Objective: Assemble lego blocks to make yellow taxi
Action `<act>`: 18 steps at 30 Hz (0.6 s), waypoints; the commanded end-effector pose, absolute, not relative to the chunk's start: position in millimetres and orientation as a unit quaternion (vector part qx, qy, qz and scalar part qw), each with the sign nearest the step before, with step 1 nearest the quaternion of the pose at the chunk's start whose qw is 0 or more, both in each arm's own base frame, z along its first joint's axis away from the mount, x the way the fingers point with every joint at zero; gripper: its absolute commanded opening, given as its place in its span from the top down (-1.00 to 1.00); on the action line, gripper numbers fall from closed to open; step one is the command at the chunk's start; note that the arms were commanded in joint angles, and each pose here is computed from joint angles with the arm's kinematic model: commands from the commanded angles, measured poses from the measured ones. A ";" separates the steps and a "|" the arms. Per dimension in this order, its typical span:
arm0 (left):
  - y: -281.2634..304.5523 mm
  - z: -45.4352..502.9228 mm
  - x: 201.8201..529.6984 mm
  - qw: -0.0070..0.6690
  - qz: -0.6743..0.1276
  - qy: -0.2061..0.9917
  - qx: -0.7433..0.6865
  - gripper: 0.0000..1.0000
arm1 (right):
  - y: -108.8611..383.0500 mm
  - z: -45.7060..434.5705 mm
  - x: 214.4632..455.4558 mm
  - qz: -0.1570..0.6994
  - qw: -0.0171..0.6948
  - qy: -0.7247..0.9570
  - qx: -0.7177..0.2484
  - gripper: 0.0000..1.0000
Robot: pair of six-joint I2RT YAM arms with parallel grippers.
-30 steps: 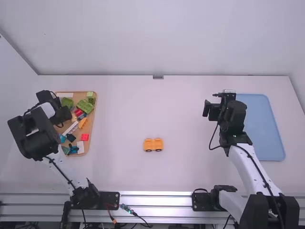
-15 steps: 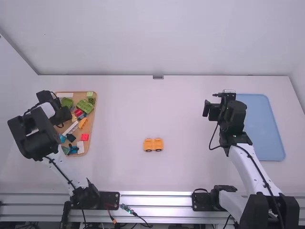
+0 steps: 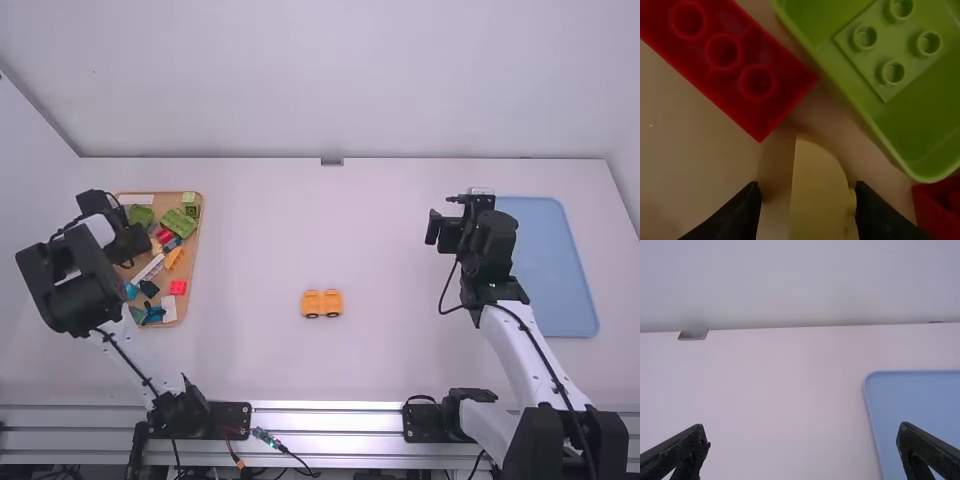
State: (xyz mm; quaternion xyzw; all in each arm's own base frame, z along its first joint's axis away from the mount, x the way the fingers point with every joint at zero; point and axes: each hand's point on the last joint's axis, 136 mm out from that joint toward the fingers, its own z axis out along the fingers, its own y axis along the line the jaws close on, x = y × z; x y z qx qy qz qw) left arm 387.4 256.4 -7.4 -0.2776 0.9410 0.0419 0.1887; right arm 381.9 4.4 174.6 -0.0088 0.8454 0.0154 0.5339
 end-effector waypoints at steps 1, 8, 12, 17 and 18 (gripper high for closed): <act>247.9 -22.0 377.2 0.164 0.032 0.944 -0.285 0.14 | 5.7 181.7 385.5 0.018 0.540 0.842 -0.009 -0.98; 246.5 -22.9 375.0 0.158 0.030 0.945 -0.286 0.36 | 5.1 181.7 385.5 0.018 0.540 0.842 -0.008 -0.98; 245.9 -23.4 373.5 0.155 0.028 0.943 -0.294 0.47 | 5.1 181.8 385.6 0.018 0.540 0.842 -0.008 -0.99; 247.7 -20.6 377.2 0.162 0.030 0.942 -0.292 0.54 | 5.2 181.8 385.6 0.018 0.540 0.842 -0.008 -0.98; 248.3 -19.7 378.0 0.163 0.030 0.942 -0.291 0.54 | 5.6 181.8 385.5 0.019 0.540 0.842 -0.008 -0.98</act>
